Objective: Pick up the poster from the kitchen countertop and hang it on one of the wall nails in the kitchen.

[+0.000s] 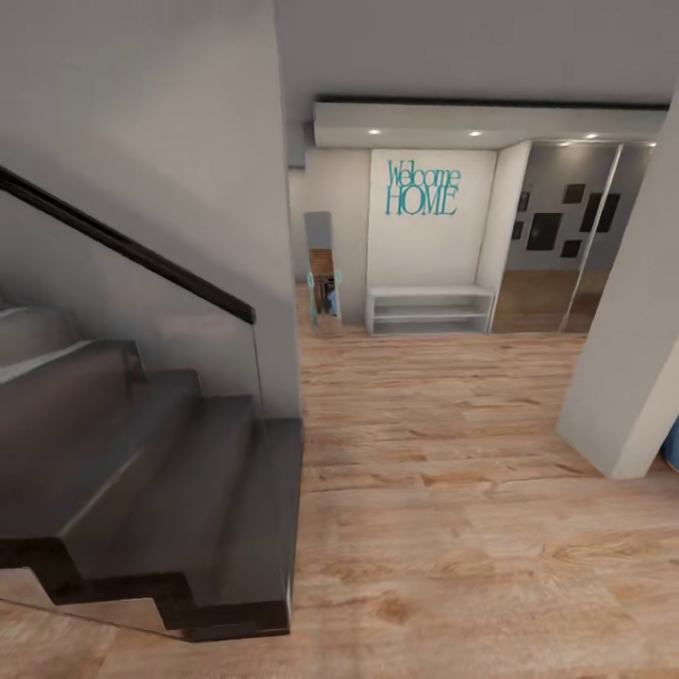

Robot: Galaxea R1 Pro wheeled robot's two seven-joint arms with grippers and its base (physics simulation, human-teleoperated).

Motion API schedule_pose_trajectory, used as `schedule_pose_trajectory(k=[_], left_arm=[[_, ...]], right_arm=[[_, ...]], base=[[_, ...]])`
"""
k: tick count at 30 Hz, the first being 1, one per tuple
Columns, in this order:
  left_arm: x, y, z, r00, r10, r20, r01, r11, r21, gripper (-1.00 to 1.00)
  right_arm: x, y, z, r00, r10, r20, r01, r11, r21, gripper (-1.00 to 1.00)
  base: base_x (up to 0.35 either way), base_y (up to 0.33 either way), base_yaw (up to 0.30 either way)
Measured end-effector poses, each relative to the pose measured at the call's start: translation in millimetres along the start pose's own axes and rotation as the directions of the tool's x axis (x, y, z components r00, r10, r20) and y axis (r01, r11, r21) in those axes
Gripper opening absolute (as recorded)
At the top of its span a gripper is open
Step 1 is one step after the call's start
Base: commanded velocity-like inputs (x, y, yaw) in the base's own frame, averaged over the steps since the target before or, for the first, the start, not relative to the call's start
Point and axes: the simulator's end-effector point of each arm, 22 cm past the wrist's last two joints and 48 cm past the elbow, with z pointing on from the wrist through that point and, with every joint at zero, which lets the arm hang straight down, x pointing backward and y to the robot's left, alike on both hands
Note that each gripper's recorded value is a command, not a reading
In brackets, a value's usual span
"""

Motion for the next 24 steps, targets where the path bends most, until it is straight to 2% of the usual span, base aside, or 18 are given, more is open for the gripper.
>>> schedule_pose_trajectory(k=[24], left_arm=[[-0.8, 2.9, 0.0, 1.000, -0.002, 0.002, 0.002, 1.000, -0.006, 1.00]], right_arm=[[0.3, -0.1, 0.0, 1.000, -0.001, -0.001, 0.001, 1.000, 0.001, 1.00]], base=[[0.000, -0.001, 0.290]])
